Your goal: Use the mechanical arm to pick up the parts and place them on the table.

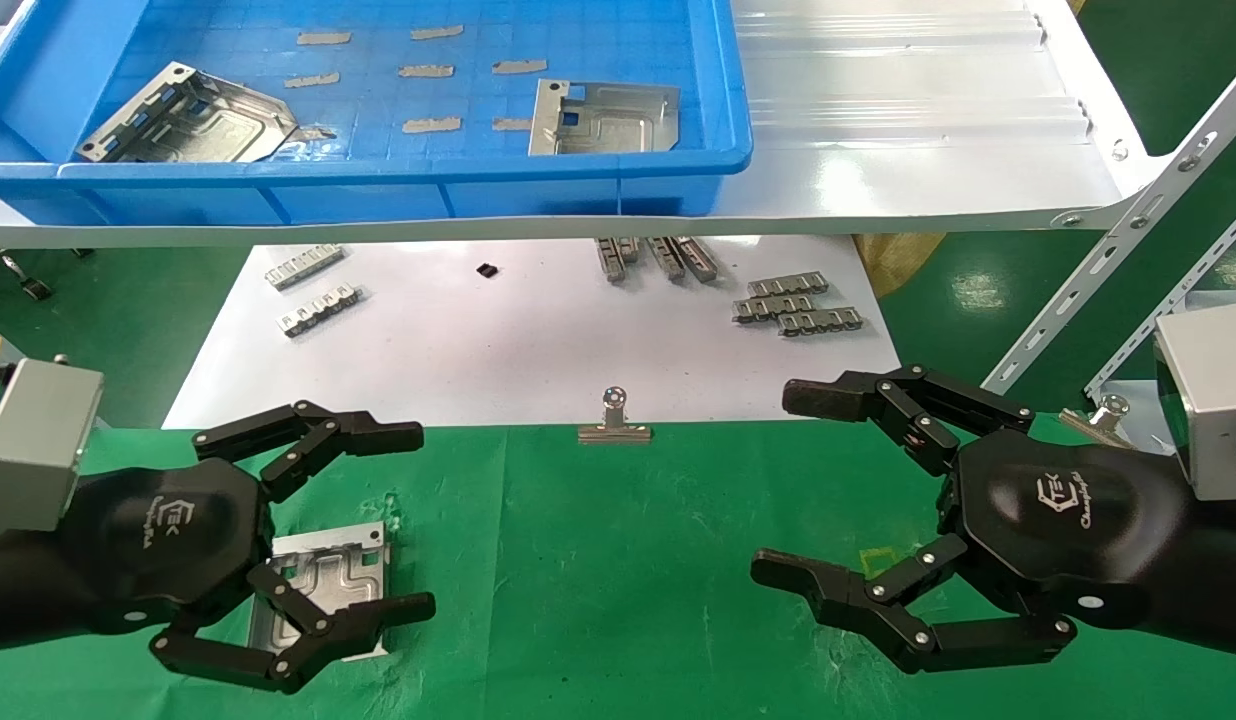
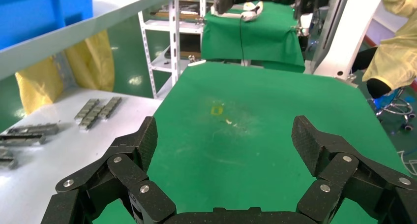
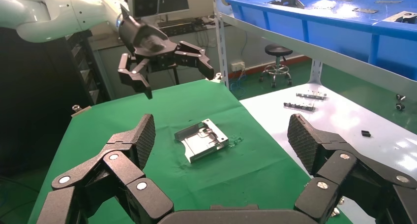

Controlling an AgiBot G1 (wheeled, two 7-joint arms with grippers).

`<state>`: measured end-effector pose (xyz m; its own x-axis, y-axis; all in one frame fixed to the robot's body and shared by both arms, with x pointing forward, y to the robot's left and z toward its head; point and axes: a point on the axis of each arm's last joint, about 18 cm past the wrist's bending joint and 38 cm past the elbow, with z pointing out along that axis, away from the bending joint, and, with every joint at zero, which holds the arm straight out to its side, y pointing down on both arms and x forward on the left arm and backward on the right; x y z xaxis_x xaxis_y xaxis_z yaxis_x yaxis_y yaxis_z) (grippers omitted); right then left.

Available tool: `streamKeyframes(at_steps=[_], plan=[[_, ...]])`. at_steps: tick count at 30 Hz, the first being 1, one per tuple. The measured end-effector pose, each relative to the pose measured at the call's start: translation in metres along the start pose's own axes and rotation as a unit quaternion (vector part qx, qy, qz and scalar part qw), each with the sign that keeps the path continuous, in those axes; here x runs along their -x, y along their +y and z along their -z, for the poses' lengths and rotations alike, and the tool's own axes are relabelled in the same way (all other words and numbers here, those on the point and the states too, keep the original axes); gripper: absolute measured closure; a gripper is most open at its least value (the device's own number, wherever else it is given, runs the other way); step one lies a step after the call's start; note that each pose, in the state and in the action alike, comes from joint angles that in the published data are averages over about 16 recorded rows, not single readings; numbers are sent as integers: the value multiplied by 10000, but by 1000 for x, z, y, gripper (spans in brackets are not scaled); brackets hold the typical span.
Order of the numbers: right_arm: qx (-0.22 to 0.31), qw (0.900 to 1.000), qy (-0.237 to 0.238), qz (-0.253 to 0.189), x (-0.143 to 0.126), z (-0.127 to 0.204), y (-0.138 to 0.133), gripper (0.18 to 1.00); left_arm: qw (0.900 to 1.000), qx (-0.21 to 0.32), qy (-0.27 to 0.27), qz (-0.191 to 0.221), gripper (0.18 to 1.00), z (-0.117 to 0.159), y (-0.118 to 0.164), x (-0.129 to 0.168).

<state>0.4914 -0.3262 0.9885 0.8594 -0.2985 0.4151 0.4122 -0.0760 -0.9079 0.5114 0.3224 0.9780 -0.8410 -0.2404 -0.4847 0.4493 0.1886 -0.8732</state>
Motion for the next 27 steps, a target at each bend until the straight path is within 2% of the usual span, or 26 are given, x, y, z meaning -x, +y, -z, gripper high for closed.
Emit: streamKeyframes(at_steps=[27], plan=[[0,10000,1,-1,0,0,0,178,9987,-388,326,18,183,-10,-33,-29]])
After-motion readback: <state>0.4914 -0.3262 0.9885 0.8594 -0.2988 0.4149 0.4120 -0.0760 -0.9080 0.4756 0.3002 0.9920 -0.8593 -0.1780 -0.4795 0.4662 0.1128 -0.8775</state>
